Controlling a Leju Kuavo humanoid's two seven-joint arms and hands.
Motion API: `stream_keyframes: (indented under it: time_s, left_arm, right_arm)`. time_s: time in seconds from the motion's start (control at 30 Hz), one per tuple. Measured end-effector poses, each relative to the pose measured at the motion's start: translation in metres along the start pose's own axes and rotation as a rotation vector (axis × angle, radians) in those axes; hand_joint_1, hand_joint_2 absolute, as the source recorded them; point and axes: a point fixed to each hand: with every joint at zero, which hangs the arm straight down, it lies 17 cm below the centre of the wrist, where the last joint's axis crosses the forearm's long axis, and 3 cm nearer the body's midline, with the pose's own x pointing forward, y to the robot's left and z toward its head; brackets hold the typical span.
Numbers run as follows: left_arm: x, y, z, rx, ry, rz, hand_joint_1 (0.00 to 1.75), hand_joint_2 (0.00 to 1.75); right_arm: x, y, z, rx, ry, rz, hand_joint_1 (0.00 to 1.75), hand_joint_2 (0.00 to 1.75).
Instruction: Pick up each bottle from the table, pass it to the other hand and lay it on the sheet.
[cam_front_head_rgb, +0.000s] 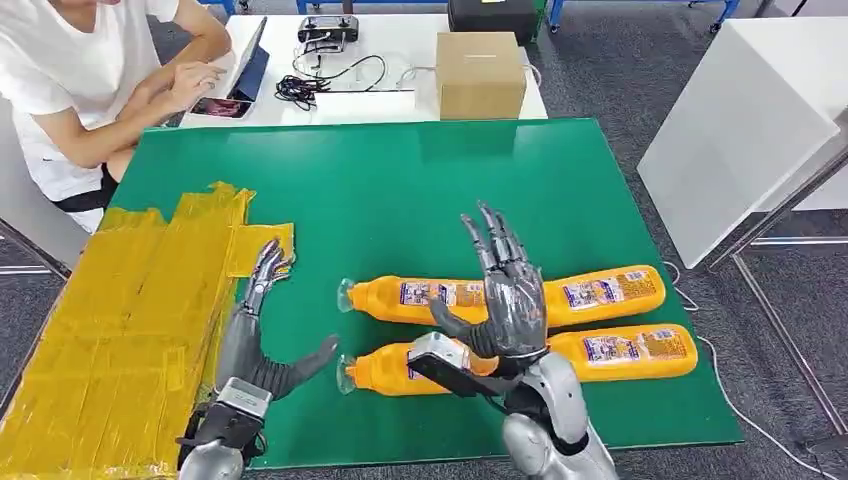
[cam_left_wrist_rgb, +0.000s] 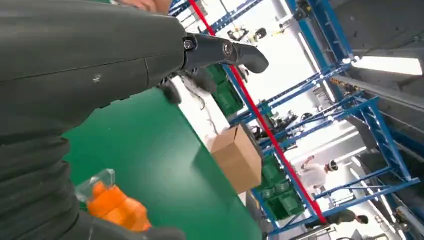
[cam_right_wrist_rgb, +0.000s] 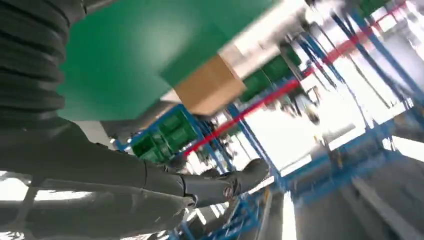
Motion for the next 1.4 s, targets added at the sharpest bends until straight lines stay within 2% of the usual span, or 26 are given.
stream_keyframes:
  time_s: [0.13, 0.43, 0.73, 1.03, 1.27, 1.3, 1.37, 1.4]
  left_arm:
    - [-0.001, -0.004, -0.004, -0.011, 0.004, 0.019, 0.00, 1.75]
    - [-0.001, -0.009, -0.010, -0.019, 0.007, 0.048, 0.00, 1.75]
    - [0.001, -0.016, -0.019, -0.028, 0.000, 0.072, 0.00, 1.75]
    - [0.000, -0.028, -0.023, -0.058, 0.005, 0.097, 0.00, 1.75]
    - [0.000, -0.035, -0.026, -0.075, 0.006, 0.112, 0.00, 1.75]
    - [0.000, -0.036, -0.026, -0.078, 0.007, 0.117, 0.00, 1.75]
    - [0.000, -0.040, -0.029, -0.089, 0.003, 0.131, 0.00, 1.75]
    - [0.001, -0.041, -0.030, -0.089, 0.003, 0.139, 0.00, 1.75]
  right_arm:
    - [-0.021, 0.050, 0.002, 0.211, 0.008, 0.091, 0.00, 1.75]
    - [-0.065, 0.105, 0.011, 0.424, 0.066, 0.208, 0.00, 1.75]
    - [-0.115, 0.132, 0.020, 0.507, 0.161, 0.283, 0.00, 1.75]
    - [-0.155, 0.139, 0.023, 0.554, 0.252, 0.384, 0.00, 1.75]
    - [-0.171, 0.146, 0.025, 0.593, 0.288, 0.407, 0.00, 1.75]
    - [-0.175, 0.147, 0.025, 0.604, 0.299, 0.406, 0.03, 1.75]
    - [-0.183, 0.148, 0.023, 0.632, 0.322, 0.402, 1.45, 1.75]
    - [-0.187, 0.150, 0.023, 0.653, 0.332, 0.397, 1.45, 1.75]
